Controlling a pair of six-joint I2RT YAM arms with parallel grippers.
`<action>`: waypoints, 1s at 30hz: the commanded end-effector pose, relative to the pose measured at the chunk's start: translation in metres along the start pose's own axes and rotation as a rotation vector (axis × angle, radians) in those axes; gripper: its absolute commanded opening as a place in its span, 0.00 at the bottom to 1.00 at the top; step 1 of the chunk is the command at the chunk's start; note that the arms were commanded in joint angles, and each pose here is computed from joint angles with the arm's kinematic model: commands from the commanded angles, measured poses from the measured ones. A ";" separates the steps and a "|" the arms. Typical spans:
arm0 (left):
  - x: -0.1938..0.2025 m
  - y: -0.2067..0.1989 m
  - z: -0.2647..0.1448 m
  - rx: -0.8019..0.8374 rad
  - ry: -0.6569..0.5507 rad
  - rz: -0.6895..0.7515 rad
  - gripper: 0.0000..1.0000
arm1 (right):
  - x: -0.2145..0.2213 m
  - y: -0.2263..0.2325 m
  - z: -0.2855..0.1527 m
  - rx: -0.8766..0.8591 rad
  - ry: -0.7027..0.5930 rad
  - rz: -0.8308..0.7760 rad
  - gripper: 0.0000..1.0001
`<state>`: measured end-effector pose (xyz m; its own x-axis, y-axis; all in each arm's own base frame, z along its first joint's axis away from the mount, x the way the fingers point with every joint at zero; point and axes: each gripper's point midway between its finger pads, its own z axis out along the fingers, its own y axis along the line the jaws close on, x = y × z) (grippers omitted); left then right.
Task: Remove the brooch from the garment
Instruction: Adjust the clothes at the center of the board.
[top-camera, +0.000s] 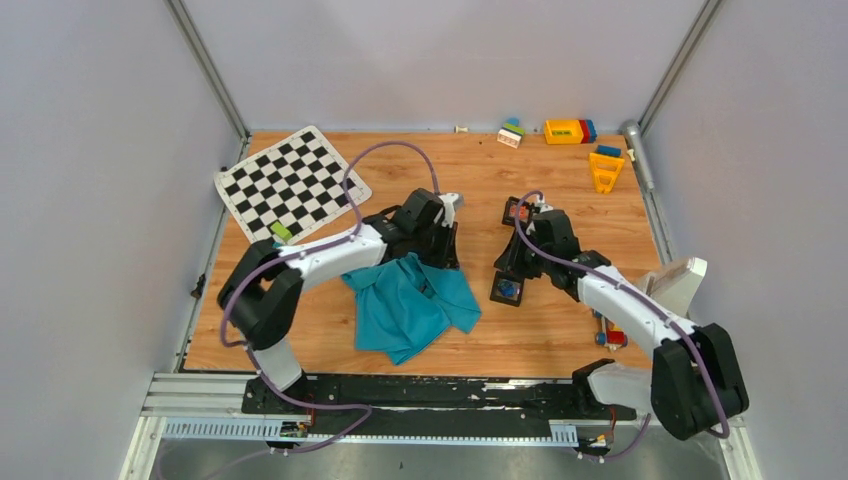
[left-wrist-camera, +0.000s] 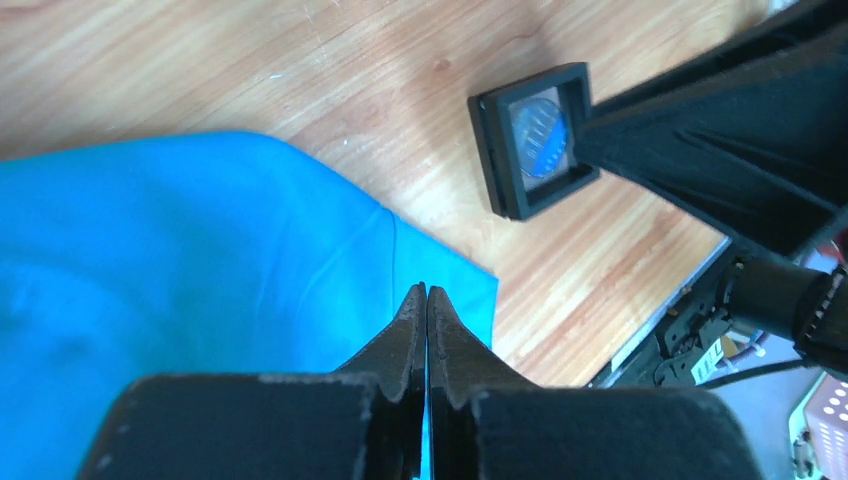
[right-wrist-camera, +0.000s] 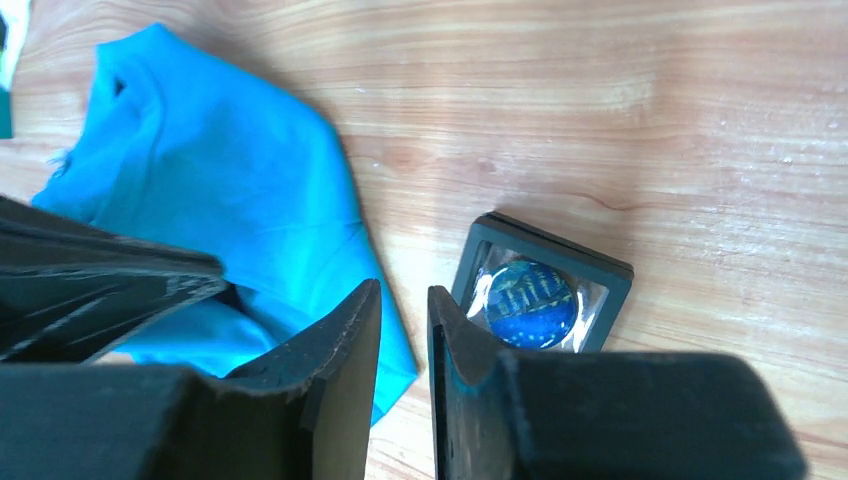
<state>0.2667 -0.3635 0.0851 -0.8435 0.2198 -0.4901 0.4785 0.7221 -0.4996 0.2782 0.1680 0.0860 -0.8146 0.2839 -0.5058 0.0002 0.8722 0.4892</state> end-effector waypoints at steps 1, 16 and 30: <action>0.003 0.012 -0.052 -0.109 -0.076 0.055 0.00 | -0.030 0.017 -0.028 -0.053 -0.130 -0.091 0.25; 0.031 0.153 -0.060 -0.350 -0.093 -0.268 0.00 | -0.103 -0.023 -0.074 0.089 -0.528 -0.041 0.33; -0.085 0.152 -0.224 -0.646 -0.778 -0.040 0.98 | -0.177 -0.107 -0.102 0.184 -0.778 -0.037 0.73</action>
<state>0.3464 -0.1768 0.1287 -0.6755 -0.1040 -0.7300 0.1283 0.9583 -0.2552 0.3458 -0.0108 0.1761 -0.2955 0.4553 -0.8399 0.2429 0.8861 0.3948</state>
